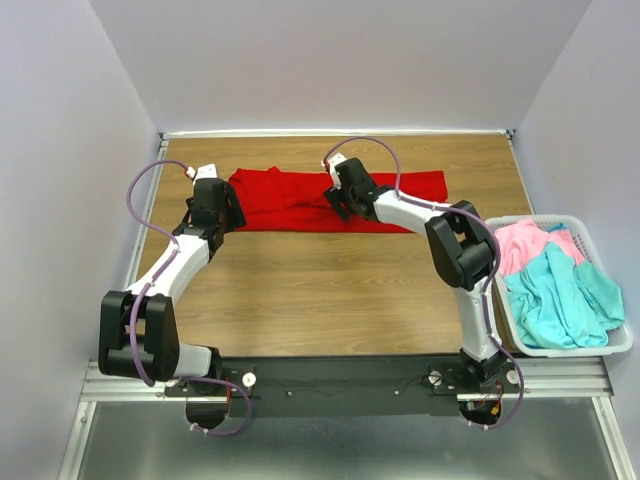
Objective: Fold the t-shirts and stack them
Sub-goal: Fold the tshirt
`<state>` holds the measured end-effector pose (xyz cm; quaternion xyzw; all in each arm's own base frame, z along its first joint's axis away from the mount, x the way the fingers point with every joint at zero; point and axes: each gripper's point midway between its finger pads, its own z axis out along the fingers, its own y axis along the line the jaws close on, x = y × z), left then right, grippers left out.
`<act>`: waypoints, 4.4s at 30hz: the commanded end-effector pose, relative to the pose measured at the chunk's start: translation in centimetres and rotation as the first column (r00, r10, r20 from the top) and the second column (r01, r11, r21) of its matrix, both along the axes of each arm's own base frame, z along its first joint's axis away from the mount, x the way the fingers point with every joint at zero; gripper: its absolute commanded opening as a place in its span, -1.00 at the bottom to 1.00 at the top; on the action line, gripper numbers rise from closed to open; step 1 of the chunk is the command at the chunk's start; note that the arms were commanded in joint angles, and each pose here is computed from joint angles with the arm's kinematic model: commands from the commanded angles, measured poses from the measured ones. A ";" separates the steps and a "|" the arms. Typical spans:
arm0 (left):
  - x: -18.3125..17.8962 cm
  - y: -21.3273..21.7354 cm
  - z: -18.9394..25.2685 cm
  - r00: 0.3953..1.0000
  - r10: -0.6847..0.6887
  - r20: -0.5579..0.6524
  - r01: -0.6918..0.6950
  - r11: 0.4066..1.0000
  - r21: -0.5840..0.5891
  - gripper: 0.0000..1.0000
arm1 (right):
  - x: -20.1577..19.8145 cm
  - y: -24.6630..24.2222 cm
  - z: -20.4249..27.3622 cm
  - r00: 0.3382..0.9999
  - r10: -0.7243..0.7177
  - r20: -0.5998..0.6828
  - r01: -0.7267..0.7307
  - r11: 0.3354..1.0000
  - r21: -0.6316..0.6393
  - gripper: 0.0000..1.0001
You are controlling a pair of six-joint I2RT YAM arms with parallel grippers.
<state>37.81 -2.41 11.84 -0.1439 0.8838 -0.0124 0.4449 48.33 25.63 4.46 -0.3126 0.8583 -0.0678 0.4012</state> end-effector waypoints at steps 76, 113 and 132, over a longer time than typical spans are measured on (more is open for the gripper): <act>-3.5 0.4 -14.0 0.878 0.015 -0.478 -0.061 0.995 -0.080 -0.06 | -12.8 -16.4 -7.4 0.596 -0.463 -0.657 0.780 0.527 0.337 0.15; -3.3 1.2 6.0 0.969 0.054 0.240 -0.025 0.992 -0.124 0.41 | -14.4 13.6 9.7 0.849 -0.212 -0.483 0.527 0.367 0.766 0.16; -3.5 0.4 7.1 0.962 0.026 0.273 0.016 0.989 -0.150 0.40 | -13.0 14.8 0.6 0.720 -0.359 -0.593 0.691 0.303 0.656 0.04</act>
